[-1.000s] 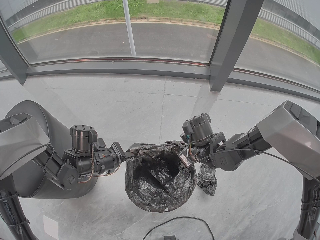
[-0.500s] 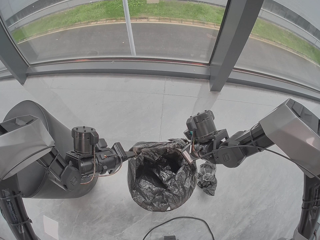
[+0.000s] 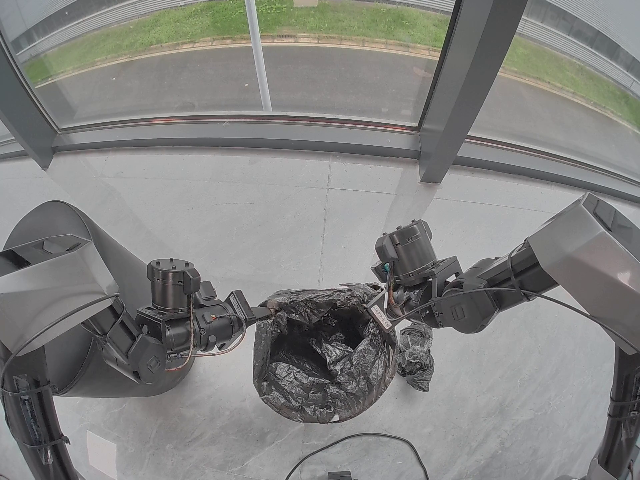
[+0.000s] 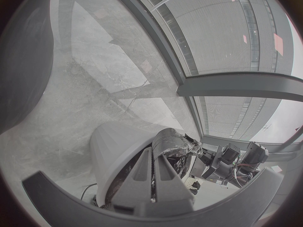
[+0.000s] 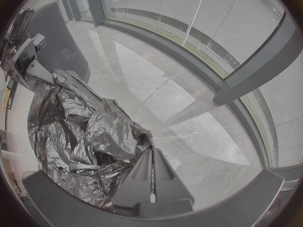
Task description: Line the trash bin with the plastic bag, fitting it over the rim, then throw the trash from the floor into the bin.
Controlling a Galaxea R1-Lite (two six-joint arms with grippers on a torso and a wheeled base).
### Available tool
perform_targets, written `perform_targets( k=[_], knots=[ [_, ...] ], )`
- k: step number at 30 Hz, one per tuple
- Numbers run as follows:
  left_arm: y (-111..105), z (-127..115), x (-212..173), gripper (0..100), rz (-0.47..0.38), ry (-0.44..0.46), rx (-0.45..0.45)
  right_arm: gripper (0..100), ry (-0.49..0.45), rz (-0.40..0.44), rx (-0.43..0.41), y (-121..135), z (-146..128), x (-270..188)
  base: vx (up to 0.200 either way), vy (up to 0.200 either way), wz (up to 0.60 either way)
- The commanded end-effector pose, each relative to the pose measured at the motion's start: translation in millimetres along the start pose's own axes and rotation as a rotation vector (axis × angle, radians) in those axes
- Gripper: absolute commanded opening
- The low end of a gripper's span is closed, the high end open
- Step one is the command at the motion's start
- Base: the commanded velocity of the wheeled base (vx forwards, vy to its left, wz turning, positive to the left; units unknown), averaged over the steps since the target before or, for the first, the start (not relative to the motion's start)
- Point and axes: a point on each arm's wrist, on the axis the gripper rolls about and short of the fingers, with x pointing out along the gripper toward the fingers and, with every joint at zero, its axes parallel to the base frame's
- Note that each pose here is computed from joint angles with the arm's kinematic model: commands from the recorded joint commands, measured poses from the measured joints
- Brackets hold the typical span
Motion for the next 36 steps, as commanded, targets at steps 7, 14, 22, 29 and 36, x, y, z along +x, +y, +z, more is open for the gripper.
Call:
perform_targets(
  k=[7,14,22,29,36],
  knots=[
    [0.3,-0.8,-0.5,0,0.002,0.002,-0.003,0,0.034,0.015,0.008,-1.9,-9.2,-15.0,0.0,0.0,0.0],
    [0.0,-0.5,-0.4,0,0.001,0.001,-0.002,0,0.053,0.026,0.008,1.0,-14.3,-9.5,0.0,0.0,0.0],
    [-0.9,1.1,0.6,0,-0.001,-0.008,0.001,0,0.052,0.05,0.068,12.4,-21.4,15.2,0.0,0.0,0.0],
    [-1.7,5.1,-2.4,0,-0.019,-0.049,0.022,0,-0.003,0.055,0.109,7.3,-16.1,20.4,0.0,0.0,0.0],
    [-4.2,5.3,-5.7,0,-0.033,-0.061,0.03,0,-0.011,0.043,0.115,5.3,-13.4,19.5,0.0,0.0,0.0]
  ],
)
